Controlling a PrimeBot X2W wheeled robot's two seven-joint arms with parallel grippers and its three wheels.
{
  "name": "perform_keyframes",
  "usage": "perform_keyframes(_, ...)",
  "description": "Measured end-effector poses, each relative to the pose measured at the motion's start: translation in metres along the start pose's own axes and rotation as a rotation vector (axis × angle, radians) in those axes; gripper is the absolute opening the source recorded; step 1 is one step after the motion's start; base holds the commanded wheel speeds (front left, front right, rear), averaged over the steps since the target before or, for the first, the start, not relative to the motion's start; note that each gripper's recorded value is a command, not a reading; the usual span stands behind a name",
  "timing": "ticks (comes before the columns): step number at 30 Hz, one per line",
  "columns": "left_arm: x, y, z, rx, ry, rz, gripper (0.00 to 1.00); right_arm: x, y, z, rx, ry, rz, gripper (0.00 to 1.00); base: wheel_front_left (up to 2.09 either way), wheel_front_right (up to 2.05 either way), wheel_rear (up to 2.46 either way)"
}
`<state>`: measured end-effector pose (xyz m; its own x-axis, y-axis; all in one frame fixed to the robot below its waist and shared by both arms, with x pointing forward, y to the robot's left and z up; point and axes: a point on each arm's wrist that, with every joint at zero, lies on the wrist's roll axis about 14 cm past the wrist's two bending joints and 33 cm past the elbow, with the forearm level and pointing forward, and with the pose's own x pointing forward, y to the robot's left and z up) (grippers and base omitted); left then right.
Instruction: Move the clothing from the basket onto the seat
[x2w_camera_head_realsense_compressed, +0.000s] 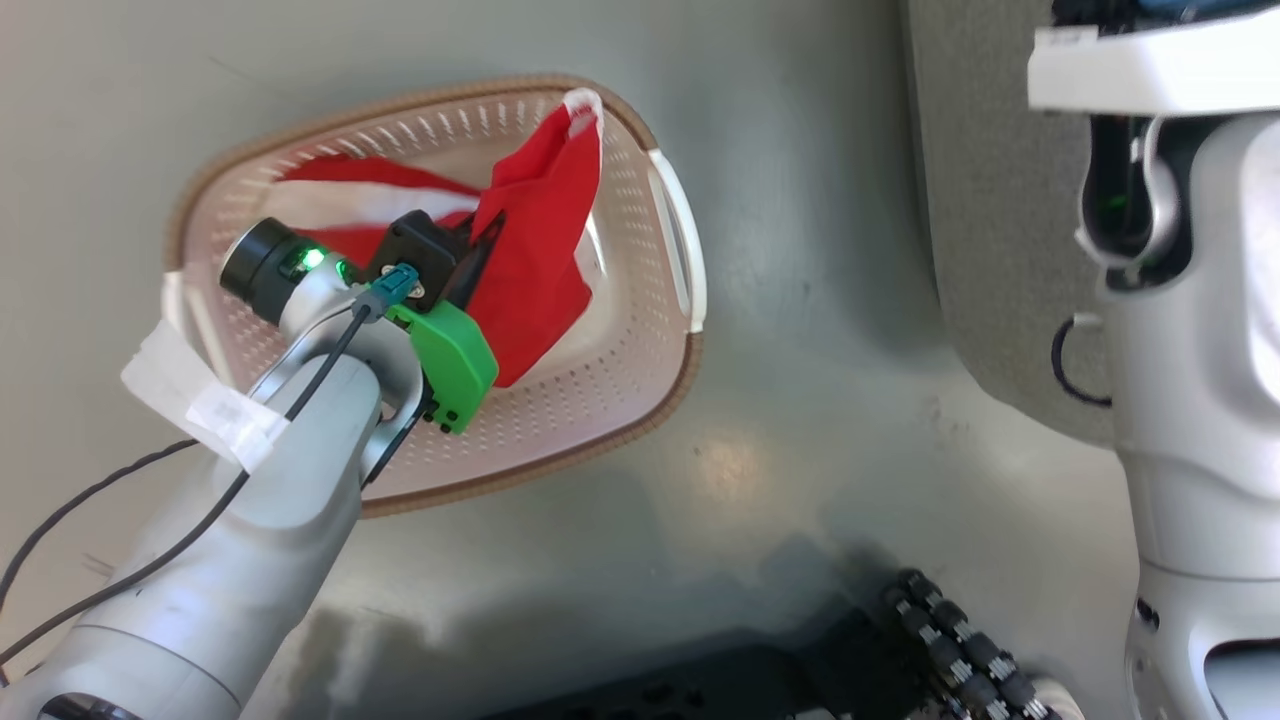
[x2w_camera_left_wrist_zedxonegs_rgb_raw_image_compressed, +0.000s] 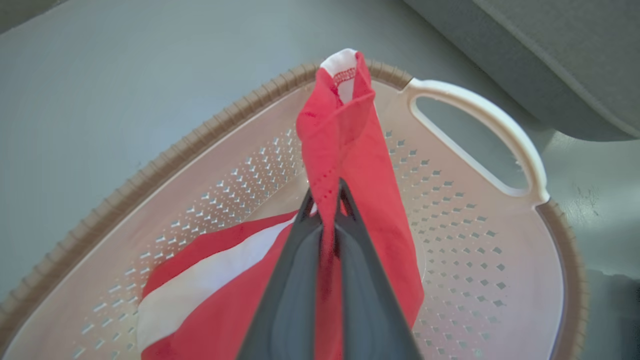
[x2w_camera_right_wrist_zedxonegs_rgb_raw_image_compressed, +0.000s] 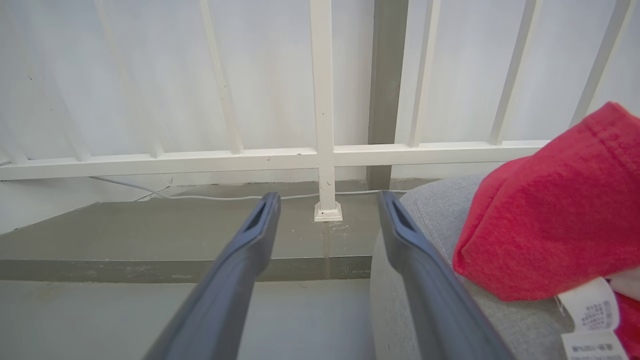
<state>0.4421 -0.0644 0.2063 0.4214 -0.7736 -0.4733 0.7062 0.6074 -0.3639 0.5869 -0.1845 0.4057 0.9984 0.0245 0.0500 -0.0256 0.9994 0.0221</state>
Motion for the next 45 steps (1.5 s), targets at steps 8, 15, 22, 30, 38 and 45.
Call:
perform_keyframes(8, -0.019, 0.006, 0.066, 0.037, -0.144, 0.057, 0.0, -0.018, 0.004, 0.007, 0.025, 0.033, -0.009, 1.0, 0.0, 0.0, 0.0)
perform_keyframes(15, -0.045, 0.011, 0.128, 0.096, -0.272, 0.112, 0.0, -0.032, 0.018, 0.021, 0.053, 0.039, 0.022, 1.0, 0.0, 0.0, 0.0)
perform_keyframes(22, -0.076, 0.003, 0.175, 0.168, -0.364, 0.148, 0.0, -0.044, 0.033, 0.042, 0.076, 0.022, 0.057, 1.0, 0.0, 0.0, 0.0)
perform_keyframes(30, -0.112, -0.016, 0.227, 0.239, -0.474, 0.177, 0.0, -0.066, 0.045, 0.059, 0.089, 0.023, 0.084, 1.0, 0.0, 0.0, 0.0)
perform_keyframes(38, -0.152, -0.036, 0.272, 0.301, -0.578, 0.209, 0.0, -0.089, 0.057, 0.08, 0.1, 0.01, 0.121, 1.0, 0.0, 0.0, 0.0)
perform_keyframes(45, -0.179, -0.063, 0.293, 0.306, -0.646, 0.206, 0.0, -0.113, 0.057, 0.096, 0.098, -0.003, 0.12, 1.0, 0.0, 0.0, 0.0)
